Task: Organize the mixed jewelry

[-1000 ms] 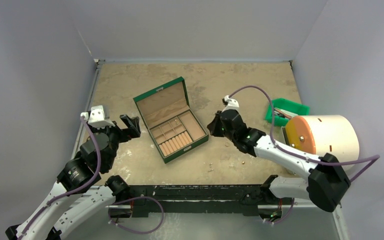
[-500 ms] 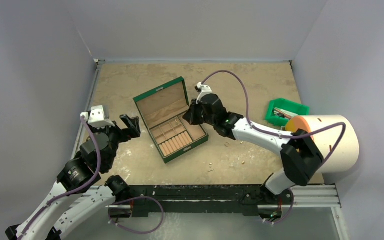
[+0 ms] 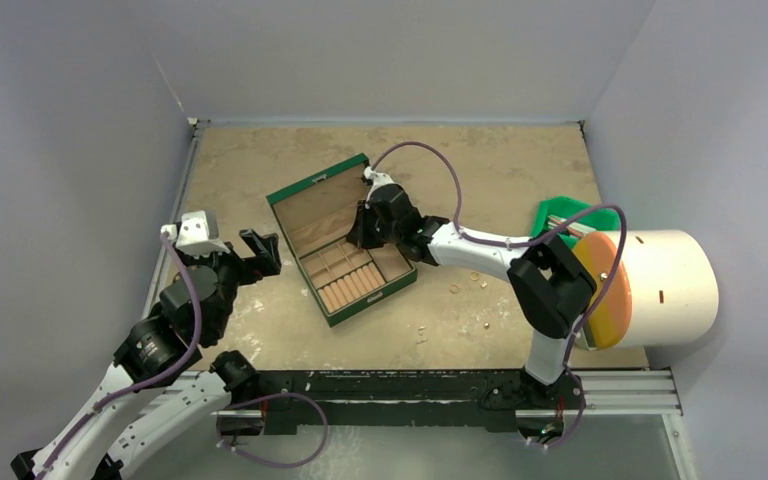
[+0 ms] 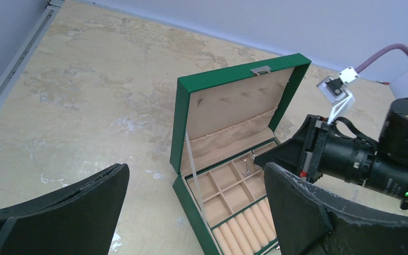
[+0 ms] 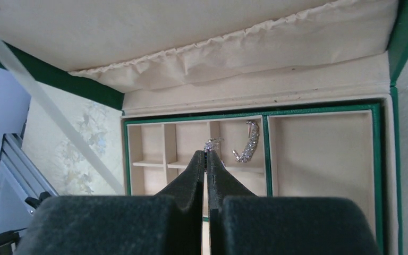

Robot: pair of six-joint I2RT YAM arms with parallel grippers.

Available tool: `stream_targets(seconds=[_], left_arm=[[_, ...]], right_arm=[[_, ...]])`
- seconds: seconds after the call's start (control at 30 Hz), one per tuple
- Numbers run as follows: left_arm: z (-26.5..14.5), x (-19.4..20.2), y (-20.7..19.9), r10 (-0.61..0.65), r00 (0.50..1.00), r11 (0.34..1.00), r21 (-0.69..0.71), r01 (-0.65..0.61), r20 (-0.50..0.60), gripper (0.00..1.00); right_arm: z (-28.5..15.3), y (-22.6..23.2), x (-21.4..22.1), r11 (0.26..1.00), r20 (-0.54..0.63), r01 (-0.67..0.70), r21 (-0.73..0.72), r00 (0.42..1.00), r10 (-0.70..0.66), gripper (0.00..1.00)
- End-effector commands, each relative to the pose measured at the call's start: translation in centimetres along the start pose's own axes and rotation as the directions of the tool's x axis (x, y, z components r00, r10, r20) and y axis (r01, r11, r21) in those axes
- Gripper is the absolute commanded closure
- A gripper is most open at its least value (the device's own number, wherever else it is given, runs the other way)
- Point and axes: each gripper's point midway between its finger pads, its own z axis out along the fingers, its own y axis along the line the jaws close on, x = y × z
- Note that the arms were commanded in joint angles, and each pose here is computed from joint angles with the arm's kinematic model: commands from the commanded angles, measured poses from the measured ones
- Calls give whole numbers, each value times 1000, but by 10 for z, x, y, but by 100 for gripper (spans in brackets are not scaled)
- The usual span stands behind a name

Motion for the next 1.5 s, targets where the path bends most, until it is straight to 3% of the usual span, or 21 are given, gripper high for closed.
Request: stream_targets(seconds=[0.0,0.27,0.5,0.7,1.07,1.47], left_arm=[[-6,-21,-3,-50,997,999,21,49,52,1],[-6,-21,-3,-50,997,999,20,49,52,1],[-6,-22,-3,-50,997,999,18,49,53,1],[-6,-21,-2,-49,997,999,15,48,51,1],[-5,-21,-2,-48,998,999,13,47,49,1],[-4,-19,-2,-44,998,999,7,44,45,1]], right_arm=[[6,16,-13,1000,21,-10,-30,1000,11,100],[22,4,-5,999,-3,-32,29,999,32,99],[25,2,-2,998,-13,-45,41,999,46,85],[16,2,-9,998,12,-47,49,999,47,80],[-23,-3,-15,996,53,-51,79,997,47,77],[-99,-28,-10,984,113,-54,168,993,35,75]])
